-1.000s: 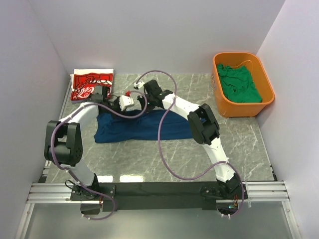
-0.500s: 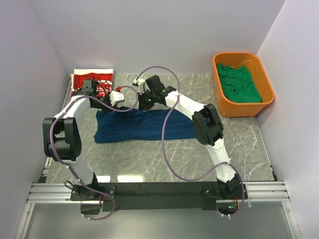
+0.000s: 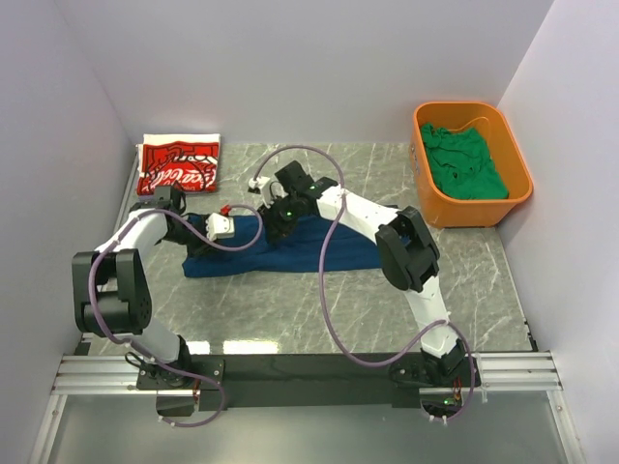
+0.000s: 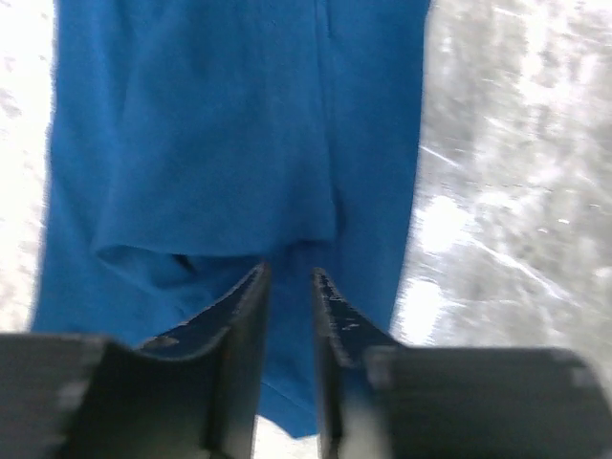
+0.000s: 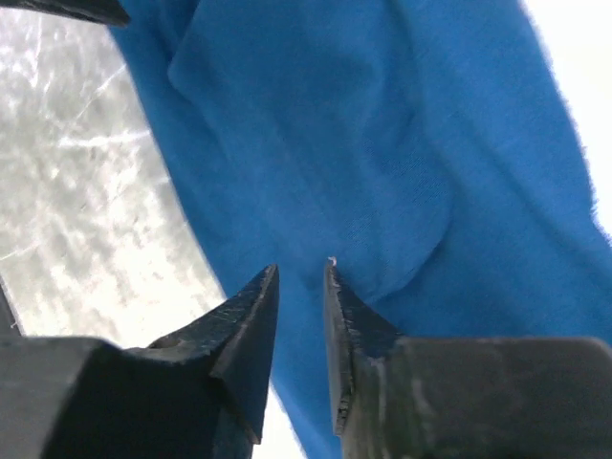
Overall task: Fold and stack the t-shirts
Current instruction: Fold the tshirt
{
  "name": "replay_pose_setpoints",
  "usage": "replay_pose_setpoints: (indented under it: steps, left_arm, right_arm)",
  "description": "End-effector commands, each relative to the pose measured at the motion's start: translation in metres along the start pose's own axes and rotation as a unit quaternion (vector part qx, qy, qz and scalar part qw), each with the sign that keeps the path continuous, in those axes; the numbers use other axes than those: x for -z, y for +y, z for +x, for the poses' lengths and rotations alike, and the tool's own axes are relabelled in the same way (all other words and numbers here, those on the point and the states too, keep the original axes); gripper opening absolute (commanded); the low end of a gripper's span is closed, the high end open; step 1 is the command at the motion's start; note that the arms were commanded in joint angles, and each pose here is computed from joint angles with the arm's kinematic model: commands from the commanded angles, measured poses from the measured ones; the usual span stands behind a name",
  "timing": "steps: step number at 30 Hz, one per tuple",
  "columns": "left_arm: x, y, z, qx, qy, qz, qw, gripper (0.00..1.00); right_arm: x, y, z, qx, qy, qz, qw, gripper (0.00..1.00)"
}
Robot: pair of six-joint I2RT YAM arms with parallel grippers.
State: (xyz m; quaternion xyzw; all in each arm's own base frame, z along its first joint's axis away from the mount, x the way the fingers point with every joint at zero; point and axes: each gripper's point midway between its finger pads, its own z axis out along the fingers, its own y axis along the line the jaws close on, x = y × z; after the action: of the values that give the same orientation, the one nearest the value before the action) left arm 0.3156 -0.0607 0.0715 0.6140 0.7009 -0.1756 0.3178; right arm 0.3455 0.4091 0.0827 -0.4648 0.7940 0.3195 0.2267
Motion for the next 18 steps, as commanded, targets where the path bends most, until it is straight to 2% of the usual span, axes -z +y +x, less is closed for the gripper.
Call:
replay_pose_setpoints:
  steps: [1, 2, 4, 5, 7, 8, 10, 11, 12, 14, 15, 17, 18]
  left_arm:
    - [0.020, 0.000, -0.004, 0.013, -0.004, -0.010, 1.000, 0.32]
    - [0.025, 0.002, -0.006, 0.027, -0.008, -0.016, 0.999, 0.37]
    - [0.040, 0.010, -0.013, 0.036, -0.010, -0.040, 0.998, 0.38]
    - [0.043, 0.011, -0.018, 0.068, -0.015, -0.049, 0.996, 0.40]
    - [0.054, 0.023, -0.034, 0.086, -0.033, -0.080, 0.993, 0.43]
    - [0.056, 0.023, -0.041, 0.138, -0.045, -0.086, 0.986, 0.44]
    - [0.060, 0.040, -0.055, 0.177, -0.059, -0.116, 0.976, 0.50]
    - [0.062, 0.043, -0.060, 0.239, -0.065, -0.126, 0.961, 0.57]
    - [0.068, 0.056, -0.060, 0.264, -0.054, -0.162, 0.949, 0.58]
    - [0.099, 0.086, -0.084, 0.286, -0.089, -0.229, 0.926, 0.62]
    - [0.115, 0.100, -0.087, 0.286, -0.089, -0.275, 0.914, 0.65]
    - [0.168, 0.128, -0.120, 0.262, -0.142, -0.377, 0.877, 0.99]
    - [0.186, 0.134, -0.125, 0.261, -0.148, -0.411, 0.861, 0.99]
  right_arm:
    - [0.031, -0.014, -0.011, 0.003, 0.003, 0.019, 1.000, 0.34]
    - [0.046, -0.013, -0.014, -0.001, 0.000, 0.019, 1.000, 0.36]
    - [0.073, -0.029, -0.014, -0.019, -0.007, 0.031, 0.999, 0.37]
    - [0.084, -0.034, -0.012, -0.027, -0.007, 0.037, 0.999, 0.37]
    - [0.105, -0.045, -0.001, -0.046, 0.002, 0.063, 0.997, 0.37]
    - [0.115, -0.061, 0.010, -0.062, 0.007, 0.085, 0.994, 0.37]
    - [0.123, -0.078, 0.041, -0.083, 0.043, 0.117, 0.989, 0.35]
    - [0.127, -0.085, 0.053, -0.094, 0.056, 0.127, 0.986, 0.35]
    - [0.133, -0.097, 0.072, -0.116, 0.074, 0.139, 0.981, 0.35]
    - [0.142, -0.105, 0.093, -0.133, 0.095, 0.151, 0.975, 0.33]
    - [0.152, -0.113, 0.099, -0.145, 0.092, 0.161, 0.972, 0.33]
    - [0.167, -0.115, 0.104, -0.142, 0.087, 0.176, 0.970, 0.35]
    - [0.173, -0.117, 0.107, -0.141, 0.087, 0.184, 0.969, 0.37]
